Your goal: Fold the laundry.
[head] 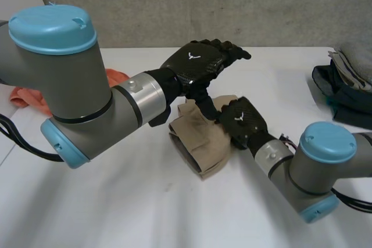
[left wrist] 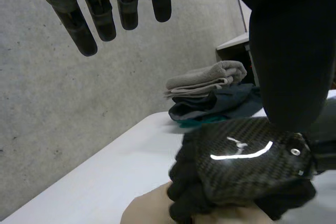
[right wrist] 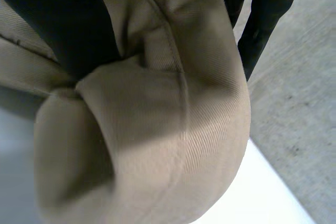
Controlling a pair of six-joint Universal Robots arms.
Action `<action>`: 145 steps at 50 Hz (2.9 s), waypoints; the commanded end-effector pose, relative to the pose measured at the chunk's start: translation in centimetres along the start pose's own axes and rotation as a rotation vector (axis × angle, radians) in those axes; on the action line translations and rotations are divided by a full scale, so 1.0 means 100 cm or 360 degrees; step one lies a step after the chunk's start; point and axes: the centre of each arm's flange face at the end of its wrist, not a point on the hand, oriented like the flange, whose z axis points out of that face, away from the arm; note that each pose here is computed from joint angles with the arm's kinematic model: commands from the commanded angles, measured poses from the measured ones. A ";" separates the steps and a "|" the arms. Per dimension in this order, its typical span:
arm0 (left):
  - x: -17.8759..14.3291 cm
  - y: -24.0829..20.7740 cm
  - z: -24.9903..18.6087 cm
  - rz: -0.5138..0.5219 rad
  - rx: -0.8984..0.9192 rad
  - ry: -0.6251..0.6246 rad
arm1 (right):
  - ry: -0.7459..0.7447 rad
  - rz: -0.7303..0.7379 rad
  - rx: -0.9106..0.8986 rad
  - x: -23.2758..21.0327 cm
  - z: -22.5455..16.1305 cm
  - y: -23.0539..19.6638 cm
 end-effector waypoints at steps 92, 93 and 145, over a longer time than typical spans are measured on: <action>0.024 -0.064 -0.030 0.0127 0.0303 -0.0043 | 0.1483 -0.0455 -0.0510 0.420 -0.138 0.015; 0.024 -0.070 -0.032 0.0139 0.0332 -0.0050 | 0.1458 -0.0474 -0.0434 0.413 -0.125 0.005; -0.302 0.153 -0.042 0.0877 -0.0361 -0.1222 | 0.0256 -0.0090 -0.0287 0.105 -0.080 0.005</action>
